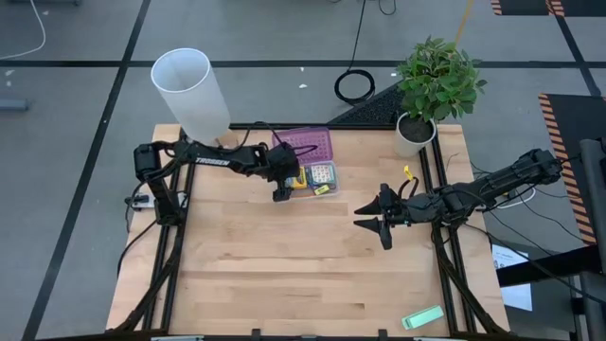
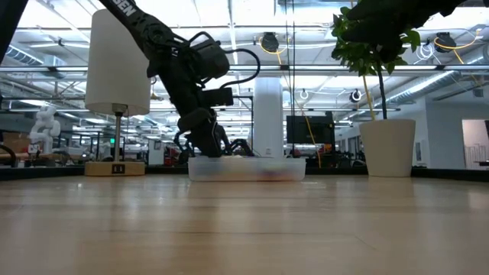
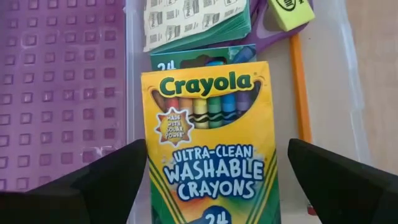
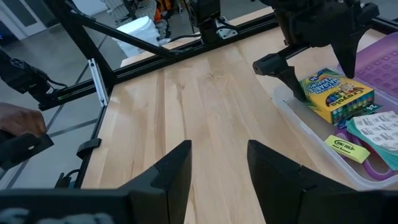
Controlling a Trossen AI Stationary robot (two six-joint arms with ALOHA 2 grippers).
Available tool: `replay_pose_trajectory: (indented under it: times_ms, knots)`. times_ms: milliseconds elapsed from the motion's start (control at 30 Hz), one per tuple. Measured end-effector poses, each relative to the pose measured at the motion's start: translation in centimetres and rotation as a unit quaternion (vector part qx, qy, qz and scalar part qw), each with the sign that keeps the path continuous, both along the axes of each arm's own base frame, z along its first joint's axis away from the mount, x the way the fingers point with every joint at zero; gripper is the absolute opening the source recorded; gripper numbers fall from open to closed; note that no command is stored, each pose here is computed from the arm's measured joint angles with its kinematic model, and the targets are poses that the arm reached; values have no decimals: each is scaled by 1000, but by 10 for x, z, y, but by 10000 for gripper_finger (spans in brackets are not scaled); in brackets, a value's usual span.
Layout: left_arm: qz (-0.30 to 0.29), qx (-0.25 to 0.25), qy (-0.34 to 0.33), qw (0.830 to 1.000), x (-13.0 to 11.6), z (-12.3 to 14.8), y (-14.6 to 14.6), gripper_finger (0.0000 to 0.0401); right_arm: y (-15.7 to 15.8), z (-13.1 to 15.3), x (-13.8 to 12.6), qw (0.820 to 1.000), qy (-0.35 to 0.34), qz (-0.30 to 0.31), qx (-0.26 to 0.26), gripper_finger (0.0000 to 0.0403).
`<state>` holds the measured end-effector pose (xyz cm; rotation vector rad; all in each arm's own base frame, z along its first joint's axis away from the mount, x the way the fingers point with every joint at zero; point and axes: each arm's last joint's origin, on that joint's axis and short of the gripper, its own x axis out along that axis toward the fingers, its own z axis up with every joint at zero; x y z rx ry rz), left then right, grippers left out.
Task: Pack school essentials
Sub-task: Put the yellow crayon box into the purple supply box, then return to Home Position
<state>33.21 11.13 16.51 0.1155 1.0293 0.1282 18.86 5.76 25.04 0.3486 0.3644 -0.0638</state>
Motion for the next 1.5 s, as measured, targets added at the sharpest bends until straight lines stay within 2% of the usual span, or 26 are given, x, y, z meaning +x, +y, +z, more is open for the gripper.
replay_pose_trajectory:
  times_ms: [233, 467, 667, 933, 1200, 1500]
  knots:
    - [4, 9, -11, 1000, -2, 17, -13, 395, 0, 0, 0, 1000, -1, -7, -6, 151]
    - [31, -9, -79, 996, -13, 61, -34, 395, -1, 0, 0, 1000, -1, -10, -14, 151]
    - [56, 8, -130, 990, -29, 99, -64, 395, -1, 0, 0, 1000, -2, -13, -23, 151]
    - [25, 26, -184, 982, -53, 134, -113, 395, -2, 2, 1, 998, -14, -9, -53, 151]
    - [10, 52, -209, 976, -67, 145, -152, 395, -2, 7, 3, 994, -34, 10, -104, 144]
    - [-2, 62, -212, 975, -71, 145, -169, 394, -2, 7, 3, 985, -37, 30, -165, 76]
